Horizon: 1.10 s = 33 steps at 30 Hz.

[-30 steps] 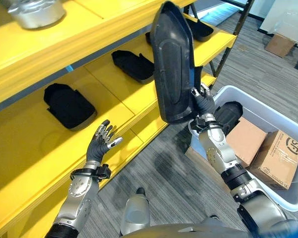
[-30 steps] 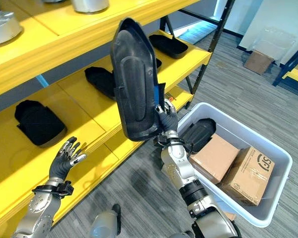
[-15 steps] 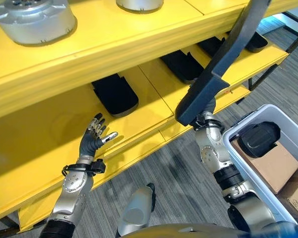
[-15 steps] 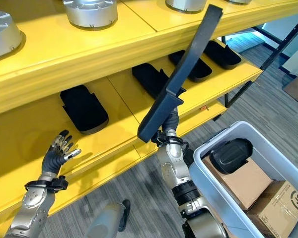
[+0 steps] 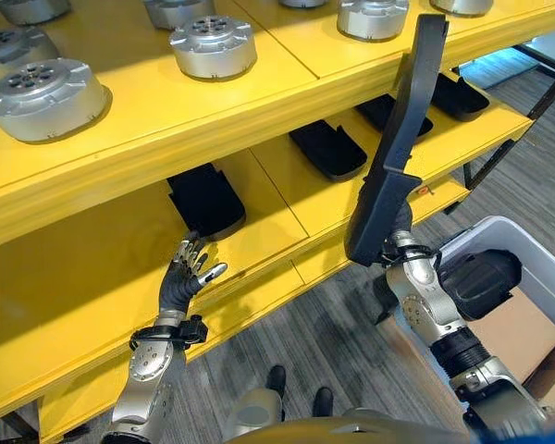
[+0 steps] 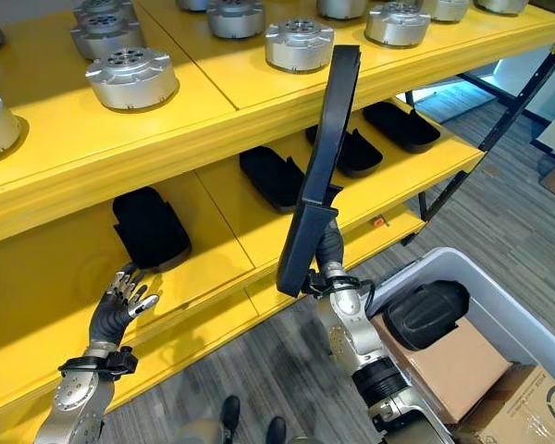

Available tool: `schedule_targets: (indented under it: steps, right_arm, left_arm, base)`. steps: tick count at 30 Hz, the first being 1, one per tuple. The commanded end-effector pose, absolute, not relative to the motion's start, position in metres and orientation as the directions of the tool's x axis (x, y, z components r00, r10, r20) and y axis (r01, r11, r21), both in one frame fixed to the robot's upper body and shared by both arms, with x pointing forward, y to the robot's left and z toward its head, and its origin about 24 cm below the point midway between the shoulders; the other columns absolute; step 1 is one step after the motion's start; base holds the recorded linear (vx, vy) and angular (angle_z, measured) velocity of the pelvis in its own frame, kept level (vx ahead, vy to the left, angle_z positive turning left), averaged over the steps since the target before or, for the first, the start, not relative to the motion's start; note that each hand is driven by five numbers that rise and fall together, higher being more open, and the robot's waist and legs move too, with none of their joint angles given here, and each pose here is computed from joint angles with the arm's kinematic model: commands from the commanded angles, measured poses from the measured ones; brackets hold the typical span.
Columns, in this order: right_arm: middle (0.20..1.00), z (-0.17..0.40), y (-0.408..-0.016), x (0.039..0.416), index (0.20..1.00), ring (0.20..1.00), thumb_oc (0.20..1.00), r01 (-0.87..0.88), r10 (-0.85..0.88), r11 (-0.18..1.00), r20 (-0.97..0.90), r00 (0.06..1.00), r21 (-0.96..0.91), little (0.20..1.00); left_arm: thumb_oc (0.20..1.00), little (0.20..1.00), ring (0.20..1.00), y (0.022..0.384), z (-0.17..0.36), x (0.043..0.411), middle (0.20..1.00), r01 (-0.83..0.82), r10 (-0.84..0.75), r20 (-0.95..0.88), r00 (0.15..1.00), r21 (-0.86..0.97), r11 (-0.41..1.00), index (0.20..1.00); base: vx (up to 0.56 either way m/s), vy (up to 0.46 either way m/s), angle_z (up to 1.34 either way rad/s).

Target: Move parts from the plastic box to the shelf.

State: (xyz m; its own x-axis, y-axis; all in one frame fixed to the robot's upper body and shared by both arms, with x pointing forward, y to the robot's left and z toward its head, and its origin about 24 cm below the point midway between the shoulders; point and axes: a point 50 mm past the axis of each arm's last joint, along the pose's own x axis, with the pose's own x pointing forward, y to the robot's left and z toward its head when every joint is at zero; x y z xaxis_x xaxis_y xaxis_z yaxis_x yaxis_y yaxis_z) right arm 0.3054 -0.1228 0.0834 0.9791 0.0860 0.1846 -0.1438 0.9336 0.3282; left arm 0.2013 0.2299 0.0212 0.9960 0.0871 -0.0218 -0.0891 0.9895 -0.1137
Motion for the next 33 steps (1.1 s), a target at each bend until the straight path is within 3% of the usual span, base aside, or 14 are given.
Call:
schedule_targets:
  steps: [1,12,13,21,33]
  right_arm:
    - [0.200,0.109,-0.121,0.302,0.200,0.200,0.200,-0.200,0.091,0.928,0.329,0.940,0.315,0.200]
    - [0.200,0.123,-0.189,0.259,0.200,0.200,0.200,-0.043,0.031,0.999,0.447,0.894,0.017,0.200]
    - [0.200,0.132,-0.199,0.253,0.200,0.200,0.200,0.021,0.022,0.996,0.488,0.873,-0.082,0.200]
    - [0.200,0.134,-0.228,0.226,0.200,0.200,0.200,0.113,-0.015,0.979,0.490,0.872,-0.171,0.200]
    - [0.200,0.124,-0.233,0.204,0.200,0.200,0.200,0.065,0.039,0.971,0.420,0.907,-0.229,0.200]
  left_arm:
    - [1.000,1.000,1.000,0.231,0.047,0.209,1.000,-0.016,0.022,0.097,0.995,-0.059,0.998,1.000]
    - [1.000,1.000,1.000,0.230,0.050,0.208,1.000,-0.015,0.019,0.124,0.992,-0.035,0.999,1.000]
    - [1.000,1.000,1.000,0.232,0.053,0.208,1.000,-0.020,0.024,0.138,0.990,-0.031,0.999,1.000]
    - [1.000,1.000,1.000,0.236,0.054,0.205,1.000,-0.003,0.005,0.145,0.989,-0.018,1.000,1.000]
    - [1.000,1.000,1.000,0.246,0.060,0.199,1.000,-0.009,0.004,0.158,0.987,0.028,1.000,1.000]
  base:
    - [-0.12,-0.084,0.13]
    - [-0.07,0.075,0.30]
    - [-0.03,0.282,0.02]
    - [-0.03,0.255,0.18]
    - [0.03,0.116,0.01]
